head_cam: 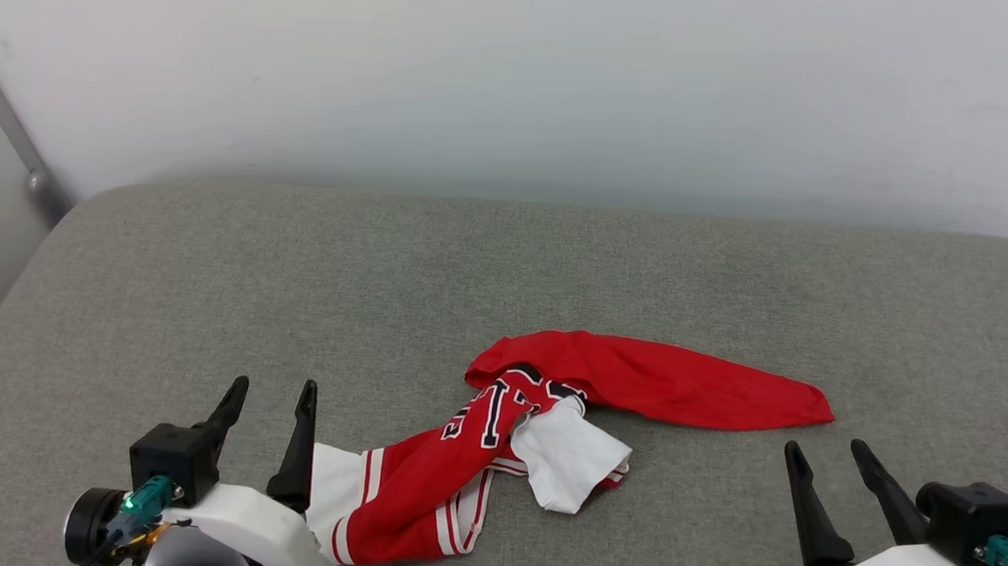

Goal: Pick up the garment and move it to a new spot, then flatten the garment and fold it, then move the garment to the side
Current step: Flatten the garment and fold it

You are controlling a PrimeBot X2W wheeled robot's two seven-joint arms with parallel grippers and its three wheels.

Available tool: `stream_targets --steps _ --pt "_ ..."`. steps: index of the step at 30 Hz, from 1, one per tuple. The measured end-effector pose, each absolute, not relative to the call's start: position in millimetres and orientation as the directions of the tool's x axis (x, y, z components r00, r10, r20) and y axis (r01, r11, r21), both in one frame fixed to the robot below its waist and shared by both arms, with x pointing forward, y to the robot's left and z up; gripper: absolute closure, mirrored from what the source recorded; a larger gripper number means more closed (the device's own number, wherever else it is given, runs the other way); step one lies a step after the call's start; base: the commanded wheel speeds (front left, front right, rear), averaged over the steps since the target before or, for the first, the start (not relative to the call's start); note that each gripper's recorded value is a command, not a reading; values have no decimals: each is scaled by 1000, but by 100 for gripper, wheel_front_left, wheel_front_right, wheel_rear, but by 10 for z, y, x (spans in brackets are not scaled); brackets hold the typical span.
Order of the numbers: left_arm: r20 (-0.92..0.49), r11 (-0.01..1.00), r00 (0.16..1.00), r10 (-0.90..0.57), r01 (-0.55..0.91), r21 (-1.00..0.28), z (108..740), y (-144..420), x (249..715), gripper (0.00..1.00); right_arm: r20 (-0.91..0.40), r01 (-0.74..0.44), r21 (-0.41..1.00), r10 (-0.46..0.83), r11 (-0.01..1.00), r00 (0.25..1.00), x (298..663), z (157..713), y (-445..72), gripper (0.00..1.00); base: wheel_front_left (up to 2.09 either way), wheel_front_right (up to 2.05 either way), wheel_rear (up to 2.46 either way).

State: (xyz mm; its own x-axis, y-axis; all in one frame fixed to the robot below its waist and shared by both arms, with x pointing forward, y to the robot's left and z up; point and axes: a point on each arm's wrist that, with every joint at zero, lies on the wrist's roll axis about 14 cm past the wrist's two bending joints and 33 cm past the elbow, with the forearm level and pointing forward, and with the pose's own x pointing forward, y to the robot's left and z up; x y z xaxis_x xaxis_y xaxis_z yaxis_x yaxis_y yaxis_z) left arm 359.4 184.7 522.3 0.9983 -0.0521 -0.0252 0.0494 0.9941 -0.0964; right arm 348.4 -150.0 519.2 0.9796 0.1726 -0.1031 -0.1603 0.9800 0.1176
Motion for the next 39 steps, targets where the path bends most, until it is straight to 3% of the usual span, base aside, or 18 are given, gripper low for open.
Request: stream_targets --steps 4,8,17,25,31,32,33,39 --pt "89 993 994 -71 79 -87 5418 1742 3587 0 -152 -172 128 191 977 970 3453 5098 -1448 0 0 0 0" --pt "154 992 985 -73 87 -87 5538 1727 3582 0 -286 -209 163 249 964 925 3398 4822 -1324 0 0 0 0" --pt "197 993 979 -52 71 -93 5630 1757 3554 0 -571 -381 240 448 893 688 3343 4329 -815 0 0 0 0" --pt "178 994 984 -17 36 -103 5545 1821 3622 0 -619 -492 304 562 815 548 3570 4203 -294 0 0 0 0" --pt "133 994 991 -9 23 -102 5386 1854 3694 0 -622 -526 339 605 780 497 3727 4092 -46 0 0 0 0" --pt "127 995 992 -6 19 -102 5364 1863 3701 0 -620 -526 349 612 776 491 3733 4077 -20 68 0 0 0" --pt "124 995 992 -4 17 -102 5348 1867 3706 0 -623 -529 351 614 773 485 3731 4059 -6 100 0 0 0" --pt "111 994 994 -18 30 -104 5291 1815 3750 0 -598 -530 334 610 780 520 3795 4139 -103 100 0 0 0"
